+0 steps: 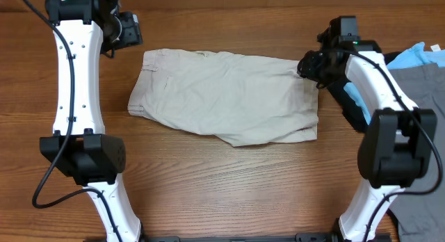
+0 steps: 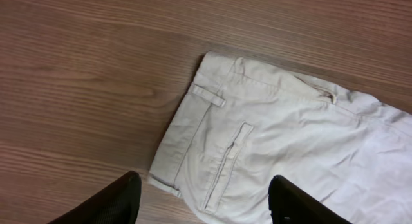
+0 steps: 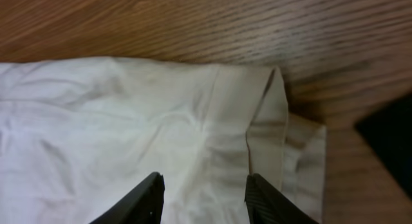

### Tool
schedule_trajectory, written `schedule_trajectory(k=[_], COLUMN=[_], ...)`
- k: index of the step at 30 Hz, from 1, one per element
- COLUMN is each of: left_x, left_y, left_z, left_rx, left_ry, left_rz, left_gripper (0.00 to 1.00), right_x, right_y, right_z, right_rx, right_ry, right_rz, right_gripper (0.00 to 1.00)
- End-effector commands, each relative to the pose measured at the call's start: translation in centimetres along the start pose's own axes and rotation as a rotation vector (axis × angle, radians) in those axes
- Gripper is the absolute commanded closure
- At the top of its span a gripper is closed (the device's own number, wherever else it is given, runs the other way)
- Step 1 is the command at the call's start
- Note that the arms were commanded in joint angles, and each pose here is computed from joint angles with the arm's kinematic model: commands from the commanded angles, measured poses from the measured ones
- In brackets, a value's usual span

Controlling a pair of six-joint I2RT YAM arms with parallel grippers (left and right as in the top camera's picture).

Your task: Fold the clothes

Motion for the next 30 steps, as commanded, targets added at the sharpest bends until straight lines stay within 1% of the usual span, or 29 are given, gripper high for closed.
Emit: schedule_trajectory(k=[1, 5, 12, 17, 18, 19, 21, 23, 24, 25, 28, 30], left_x=[-0.2, -0.2, -0.2, -0.2, -0.2, -0.2, -0.2, -0.2, -0.2, -0.2, -0.2, -0.2], left_y=[0.0, 0.2, 0.4, 0.6, 0.7, 0.7, 0.7, 0.7, 0.7, 0.7, 0.7, 0.7], left_z=[0.5, 0.6, 0.7, 0.7, 0.7, 0.7, 0.7, 0.7, 0.7, 0.7, 0.7, 0.7], left_rx=[0.021, 0.04, 0.057, 0.057, 0.057, 0.057, 0.057, 0.057, 0.057, 0.057, 0.057, 0.057], left_ry=[-0.002, -0.016, -0.016, -0.017, -0.017, -0.017, -0.017, -0.017, -0.017, -0.017, -0.017, -0.017], left_rz=[0.003, 0.009, 0.023, 0.03, 0.033, 0.034, 0.034, 0.033, 0.034, 0.033, 0.033, 0.033], left_gripper=[0.33, 0.32, 0.3, 0.29, 0.29, 0.29, 0.29, 0.28, 0.28, 0.28, 0.28, 0.28], right_x=[1.7, 2.7, 4.3, 4.6, 4.6, 4.6, 4.5, 4.4, 4.4, 4.4, 4.4, 4.4], right_y=[0.1, -0.2, -0.5, -1.3, -1.4, -1.4, -1.5, -1.5, -1.5, -1.5, -1.6, -1.6], right_z=[-0.4, -0.8, -1.1, -0.8, -0.7, -0.6, -0.4, -0.1, 0.0, 0.0, -0.1, -0.1], right_rx=[0.015, 0.013, 0.01, -0.001, -0.004, -0.005, -0.008, -0.012, -0.015, -0.015, -0.013, -0.014], right_ry=[-0.035, -0.032, -0.037, -0.051, -0.061, -0.066, -0.081, -0.106, -0.118, -0.12, -0.12, -0.121], right_rz=[0.03, 0.017, 0.01, -0.027, -0.031, -0.033, -0.034, -0.028, -0.024, -0.023, -0.024, -0.027], right_gripper=[0.48, 0.41, 0.4, 0.4, 0.41, 0.44, 0.55, 0.63, 0.66, 0.67, 0.66, 0.55])
Point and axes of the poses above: each gripper's point midway between its finger pads, its own x axis out along the fingers, its own z axis along the line the jaws close on, y = z × x, the point moved 4 cm from there along -x, back along the fingers, and after that the axes turned 6 degrees about x, right-handed, at the moved point
